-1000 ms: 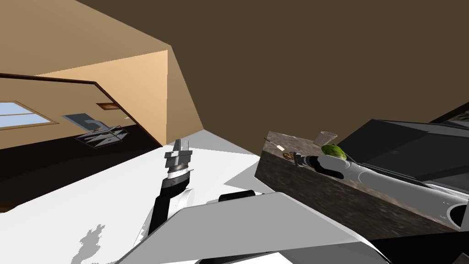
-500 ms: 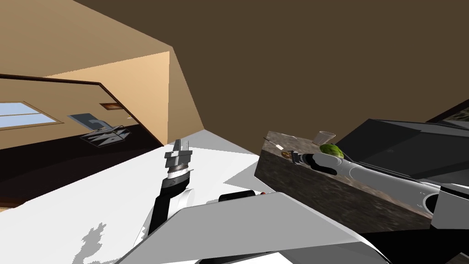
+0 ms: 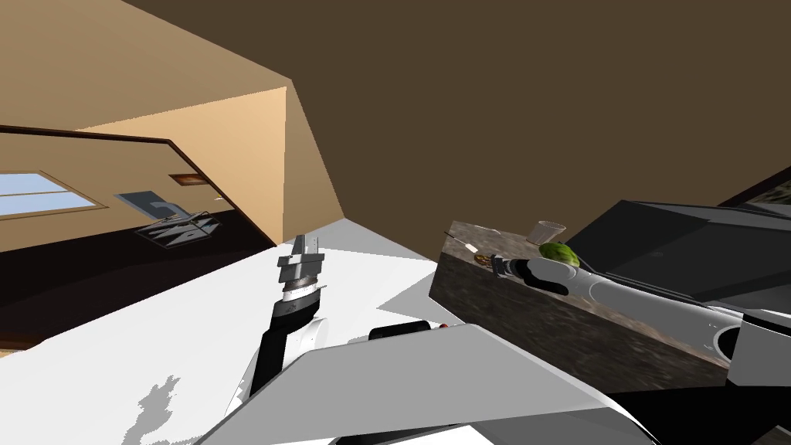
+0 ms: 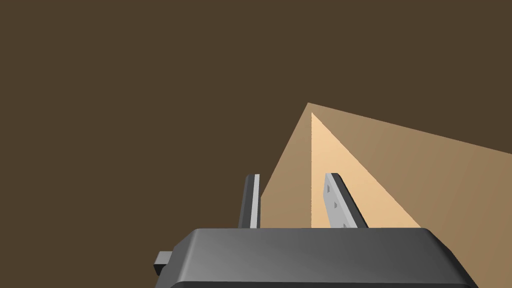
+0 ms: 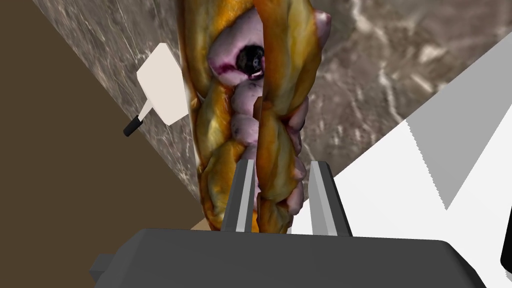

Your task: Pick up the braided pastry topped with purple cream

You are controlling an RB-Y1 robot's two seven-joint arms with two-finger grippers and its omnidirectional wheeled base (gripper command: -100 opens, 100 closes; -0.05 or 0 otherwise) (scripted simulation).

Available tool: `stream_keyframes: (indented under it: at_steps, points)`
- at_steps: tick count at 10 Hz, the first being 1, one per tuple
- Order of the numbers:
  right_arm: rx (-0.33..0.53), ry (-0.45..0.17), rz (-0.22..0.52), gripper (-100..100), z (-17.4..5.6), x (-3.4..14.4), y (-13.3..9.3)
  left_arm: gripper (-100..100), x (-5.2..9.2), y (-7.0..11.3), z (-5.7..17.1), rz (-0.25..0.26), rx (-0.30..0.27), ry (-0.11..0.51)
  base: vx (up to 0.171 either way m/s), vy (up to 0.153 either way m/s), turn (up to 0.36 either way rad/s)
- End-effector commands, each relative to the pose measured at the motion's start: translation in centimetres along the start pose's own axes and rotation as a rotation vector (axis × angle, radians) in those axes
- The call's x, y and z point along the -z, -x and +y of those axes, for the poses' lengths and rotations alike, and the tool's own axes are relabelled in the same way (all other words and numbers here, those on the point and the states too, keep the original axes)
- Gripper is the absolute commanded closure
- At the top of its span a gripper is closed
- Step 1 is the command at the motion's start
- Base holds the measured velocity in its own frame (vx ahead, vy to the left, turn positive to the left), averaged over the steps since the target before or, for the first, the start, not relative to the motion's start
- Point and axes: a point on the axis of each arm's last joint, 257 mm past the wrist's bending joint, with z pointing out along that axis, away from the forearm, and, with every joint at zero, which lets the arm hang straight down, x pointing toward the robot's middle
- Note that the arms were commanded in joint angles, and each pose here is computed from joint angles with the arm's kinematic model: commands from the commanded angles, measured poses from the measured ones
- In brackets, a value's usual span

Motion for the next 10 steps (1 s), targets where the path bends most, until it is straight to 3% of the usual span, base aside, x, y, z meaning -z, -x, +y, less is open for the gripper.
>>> stream_keyframes:
  at_steps: [1, 2, 10]
  points:
    - [0.000, 0.000, 0.000, 0, 0.0, 0.0, 0.0, 0, 0.0, 0.0, 0.0, 0.000, 0.000, 0.000, 0.000, 0.000, 0.000]
    - [-0.002, -0.002, -0.005, 100, 0.4, 0.4, -0.2, 0, 0.0, 0.0, 0.0, 0.000, 0.000, 0.000, 0.035, 0.012, -0.024]
    - [0.005, -0.011, -0.025, 100, 2.2, 3.6, -1.6, 0, 0.0, 0.0, 0.0, 0.000, 0.000, 0.000, 0.059, 0.019, -0.022]
